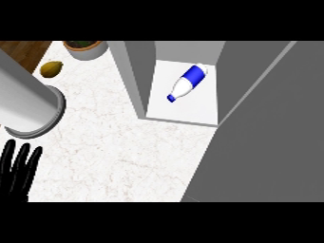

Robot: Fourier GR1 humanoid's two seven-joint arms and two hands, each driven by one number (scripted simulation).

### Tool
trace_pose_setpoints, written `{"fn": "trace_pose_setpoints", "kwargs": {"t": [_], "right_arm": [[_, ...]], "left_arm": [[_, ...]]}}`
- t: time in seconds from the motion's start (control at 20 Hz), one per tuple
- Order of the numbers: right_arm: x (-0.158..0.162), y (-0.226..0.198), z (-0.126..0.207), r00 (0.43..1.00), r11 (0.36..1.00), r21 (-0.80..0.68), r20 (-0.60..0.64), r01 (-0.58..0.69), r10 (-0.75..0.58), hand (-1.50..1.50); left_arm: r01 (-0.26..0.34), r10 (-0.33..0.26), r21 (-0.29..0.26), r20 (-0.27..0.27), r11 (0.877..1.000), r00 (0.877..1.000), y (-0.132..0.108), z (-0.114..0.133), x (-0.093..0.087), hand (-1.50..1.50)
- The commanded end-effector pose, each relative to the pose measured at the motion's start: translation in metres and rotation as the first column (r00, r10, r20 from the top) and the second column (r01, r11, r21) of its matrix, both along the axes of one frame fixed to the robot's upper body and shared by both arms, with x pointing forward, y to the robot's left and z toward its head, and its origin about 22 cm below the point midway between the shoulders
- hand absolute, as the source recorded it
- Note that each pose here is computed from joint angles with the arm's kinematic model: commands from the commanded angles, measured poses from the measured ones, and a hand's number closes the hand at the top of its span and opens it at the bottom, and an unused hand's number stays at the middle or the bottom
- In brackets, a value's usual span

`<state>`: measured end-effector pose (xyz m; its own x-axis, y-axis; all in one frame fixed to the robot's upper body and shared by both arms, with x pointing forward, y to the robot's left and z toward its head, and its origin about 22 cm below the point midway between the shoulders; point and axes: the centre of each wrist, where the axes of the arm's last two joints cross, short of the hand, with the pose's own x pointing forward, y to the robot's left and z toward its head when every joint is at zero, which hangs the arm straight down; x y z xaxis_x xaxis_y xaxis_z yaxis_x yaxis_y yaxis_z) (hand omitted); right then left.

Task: Pick up the bottled water, place it into the cabinet and close the cabinet

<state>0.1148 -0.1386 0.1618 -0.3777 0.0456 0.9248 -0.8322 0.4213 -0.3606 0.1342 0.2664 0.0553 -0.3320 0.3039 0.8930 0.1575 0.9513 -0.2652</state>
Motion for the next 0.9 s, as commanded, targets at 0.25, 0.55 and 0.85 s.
{"fn": "trace_pose_setpoints", "kwargs": {"t": [0.25,0.55,0.85], "right_arm": [[0.012,0.046,-0.037,0.897,0.979,0.126,-0.397,-0.158,0.196,1.5],[0.031,0.026,-0.035,0.884,0.968,0.244,-0.464,0.058,0.064,1.5],[0.04,0.001,-0.037,0.872,0.915,0.276,-0.469,0.295,-0.14,1.5]], "left_arm": [[0.061,-0.061,-0.003,0.032,0.998,0.998,0.0,0.005,0.003,-1.5],[0.046,-0.046,0.015,0.01,0.999,0.999,0.009,0.001,0.0,-1.5],[0.002,-0.002,0.011,0.02,1.0,1.0,0.013,0.002,0.002,-1.5]]}}
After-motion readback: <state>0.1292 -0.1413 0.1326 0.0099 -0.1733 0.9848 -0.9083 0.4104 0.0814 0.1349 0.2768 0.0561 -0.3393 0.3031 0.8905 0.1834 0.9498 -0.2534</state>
